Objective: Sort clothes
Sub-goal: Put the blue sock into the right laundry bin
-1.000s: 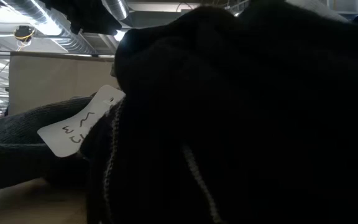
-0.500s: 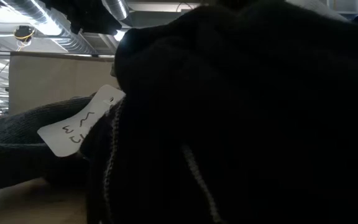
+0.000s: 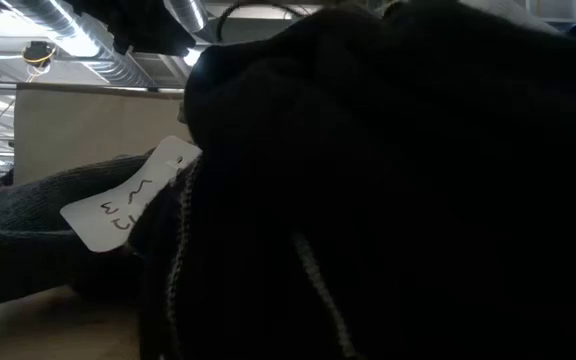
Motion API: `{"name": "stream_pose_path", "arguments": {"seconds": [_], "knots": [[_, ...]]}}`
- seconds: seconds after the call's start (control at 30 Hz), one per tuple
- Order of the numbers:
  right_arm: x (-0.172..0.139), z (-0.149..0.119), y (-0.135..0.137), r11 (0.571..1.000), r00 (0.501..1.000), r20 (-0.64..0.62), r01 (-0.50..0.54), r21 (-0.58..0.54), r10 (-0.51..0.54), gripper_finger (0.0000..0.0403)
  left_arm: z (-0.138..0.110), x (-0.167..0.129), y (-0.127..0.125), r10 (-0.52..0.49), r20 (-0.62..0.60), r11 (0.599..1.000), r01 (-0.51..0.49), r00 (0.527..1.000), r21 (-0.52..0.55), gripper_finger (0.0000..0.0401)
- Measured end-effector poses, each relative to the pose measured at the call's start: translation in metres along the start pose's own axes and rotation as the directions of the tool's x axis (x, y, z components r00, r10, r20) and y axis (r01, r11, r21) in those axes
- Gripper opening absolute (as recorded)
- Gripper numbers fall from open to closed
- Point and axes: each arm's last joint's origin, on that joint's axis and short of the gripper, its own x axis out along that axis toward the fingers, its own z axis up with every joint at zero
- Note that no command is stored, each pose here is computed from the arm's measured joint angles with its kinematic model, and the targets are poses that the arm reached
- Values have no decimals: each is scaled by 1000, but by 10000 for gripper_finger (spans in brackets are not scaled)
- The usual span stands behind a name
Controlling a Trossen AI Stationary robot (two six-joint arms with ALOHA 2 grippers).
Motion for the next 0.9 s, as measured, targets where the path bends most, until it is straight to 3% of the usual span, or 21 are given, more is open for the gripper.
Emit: {"name": "stream_pose_path", "arguments": {"seconds": [0.13,0.23,0.4,0.53,0.73,0.9], "knots": [[13,-7,0,1000,998,-53,27,-4,-27,211,0,0,0,0,0,1000,0,1000,0,175],[23,-13,0,1000,996,-89,24,-18,-25,183,0,0,0,0,0,1000,0,1000,0,175],[30,-18,1,1000,993,-116,17,-19,-20,97,0,0,0,0,0,1000,0,1000,0,175],[30,-17,-1,996,988,-129,79,-29,-82,19,0,0,0,0,0,1000,0,1000,0,175],[20,-13,-2,992,983,-127,127,-27,-129,32,0,0,0,0,0,1000,0,1000,0,175],[-14,2,-3,990,990,-35,139,-19,-140,10,0,0,0,0,0,1000,0,1000,0,175]]}}
